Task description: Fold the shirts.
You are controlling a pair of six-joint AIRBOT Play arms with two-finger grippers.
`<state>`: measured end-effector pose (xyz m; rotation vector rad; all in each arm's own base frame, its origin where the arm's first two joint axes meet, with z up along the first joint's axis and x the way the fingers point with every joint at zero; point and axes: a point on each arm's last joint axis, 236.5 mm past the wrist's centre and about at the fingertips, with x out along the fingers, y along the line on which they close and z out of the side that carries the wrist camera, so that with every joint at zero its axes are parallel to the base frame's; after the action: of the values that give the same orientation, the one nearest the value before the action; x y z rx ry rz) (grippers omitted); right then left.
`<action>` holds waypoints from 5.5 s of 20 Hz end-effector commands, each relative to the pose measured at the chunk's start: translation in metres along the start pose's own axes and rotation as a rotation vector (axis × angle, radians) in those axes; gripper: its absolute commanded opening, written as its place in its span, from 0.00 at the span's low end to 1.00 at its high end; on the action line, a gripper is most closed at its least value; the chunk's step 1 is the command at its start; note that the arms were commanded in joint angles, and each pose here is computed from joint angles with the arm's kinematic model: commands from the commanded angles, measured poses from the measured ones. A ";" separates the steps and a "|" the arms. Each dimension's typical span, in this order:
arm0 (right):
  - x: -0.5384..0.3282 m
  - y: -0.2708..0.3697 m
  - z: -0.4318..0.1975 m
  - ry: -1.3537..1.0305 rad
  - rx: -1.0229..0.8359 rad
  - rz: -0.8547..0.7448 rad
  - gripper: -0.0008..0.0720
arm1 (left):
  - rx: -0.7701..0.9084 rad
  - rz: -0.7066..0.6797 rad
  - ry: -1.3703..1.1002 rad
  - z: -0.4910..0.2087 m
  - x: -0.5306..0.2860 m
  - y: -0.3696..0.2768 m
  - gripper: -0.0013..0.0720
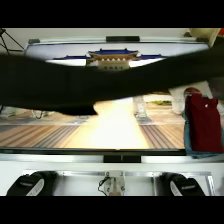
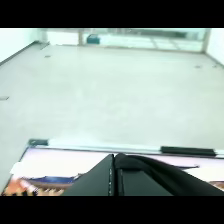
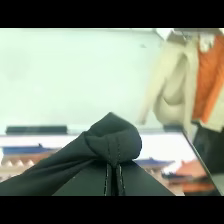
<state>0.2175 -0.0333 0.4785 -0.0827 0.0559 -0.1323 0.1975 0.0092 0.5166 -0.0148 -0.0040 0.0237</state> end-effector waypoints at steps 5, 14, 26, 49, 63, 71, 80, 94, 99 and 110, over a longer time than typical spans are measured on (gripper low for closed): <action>0.081 -0.003 -0.105 0.400 -0.094 -0.106 0.10 | 0.078 0.107 0.428 -0.149 0.057 0.020 0.06; 0.330 0.127 -0.291 0.578 0.245 0.043 0.10 | -0.150 -0.082 0.668 -0.346 0.129 -0.046 0.06; 0.176 0.220 -0.416 1.451 0.231 0.454 0.92 | 0.133 -0.107 0.734 -0.409 0.134 -0.029 0.06; 0.048 0.379 -0.530 1.418 0.584 0.377 0.10 | 0.150 -0.108 0.830 -0.423 0.120 -0.027 0.06; -0.121 0.021 0.109 -0.572 0.292 0.358 0.10 | -0.002 -0.346 -0.305 0.059 -0.023 -0.079 0.06; -0.012 -0.012 -0.008 -0.020 0.073 -0.010 0.10 | 0.029 -0.335 0.084 -0.048 0.059 -0.085 0.06; 0.232 0.086 -0.243 0.574 -0.247 -0.138 0.10 | -0.018 -0.288 0.749 -0.346 0.223 -0.091 0.06; 0.313 0.215 -0.459 0.946 0.361 0.077 0.32 | -0.377 -0.299 1.148 -0.548 0.276 -0.138 0.29; 0.250 0.075 -0.397 1.093 -0.153 -0.109 0.80 | -0.380 -0.294 1.482 -0.502 0.203 -0.054 0.84; 0.086 0.047 -0.455 1.509 0.377 0.154 0.71 | -0.617 -0.269 1.666 -0.603 0.016 -0.056 0.74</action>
<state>0.2971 -0.0517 0.0169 0.3265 1.5242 -0.1097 0.2374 -0.0389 -0.0630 -0.5770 1.6872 -0.2437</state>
